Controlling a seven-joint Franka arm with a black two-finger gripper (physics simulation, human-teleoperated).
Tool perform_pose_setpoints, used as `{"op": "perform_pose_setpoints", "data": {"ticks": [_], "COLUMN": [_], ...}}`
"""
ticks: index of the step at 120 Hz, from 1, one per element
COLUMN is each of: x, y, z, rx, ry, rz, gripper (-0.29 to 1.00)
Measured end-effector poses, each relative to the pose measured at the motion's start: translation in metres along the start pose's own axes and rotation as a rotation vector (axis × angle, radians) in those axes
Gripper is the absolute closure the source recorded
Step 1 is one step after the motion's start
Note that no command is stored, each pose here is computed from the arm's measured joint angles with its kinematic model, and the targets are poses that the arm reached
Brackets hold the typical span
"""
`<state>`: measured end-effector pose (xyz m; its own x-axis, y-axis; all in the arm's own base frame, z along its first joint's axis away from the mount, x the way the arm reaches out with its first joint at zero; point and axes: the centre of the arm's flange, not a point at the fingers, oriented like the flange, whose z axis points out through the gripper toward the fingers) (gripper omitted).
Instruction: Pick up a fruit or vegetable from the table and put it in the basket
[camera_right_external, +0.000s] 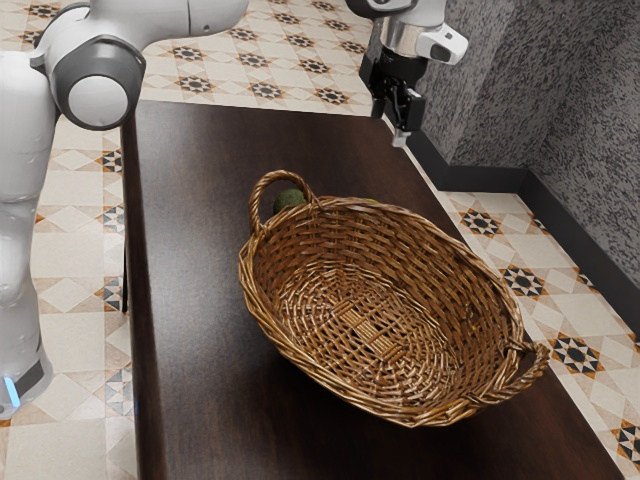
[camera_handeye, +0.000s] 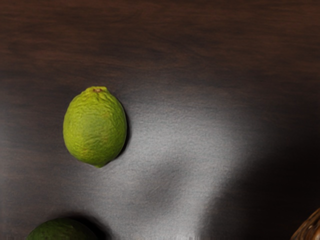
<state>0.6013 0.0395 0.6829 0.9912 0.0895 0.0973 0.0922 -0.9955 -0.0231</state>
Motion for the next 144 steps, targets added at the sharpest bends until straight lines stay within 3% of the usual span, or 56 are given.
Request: {"op": "perform_pose_setpoints", "data": {"ticks": [47, 59, 87, 144], "x": [-0.002, -0.003, 0.025, 0.056], "y": [-0.003, -0.041, -0.086, -0.071], "z": [-0.012, -0.008, 0.075, 0.162], "rx": [-0.001, 0.040, 0.081, 0.051], "ry": [0.022, 0.001, -0.137, -0.223], "rz": [-0.005, -0.074, -0.152, -0.132], "gripper": [0.00, 0.00, 0.00, 0.00]}}
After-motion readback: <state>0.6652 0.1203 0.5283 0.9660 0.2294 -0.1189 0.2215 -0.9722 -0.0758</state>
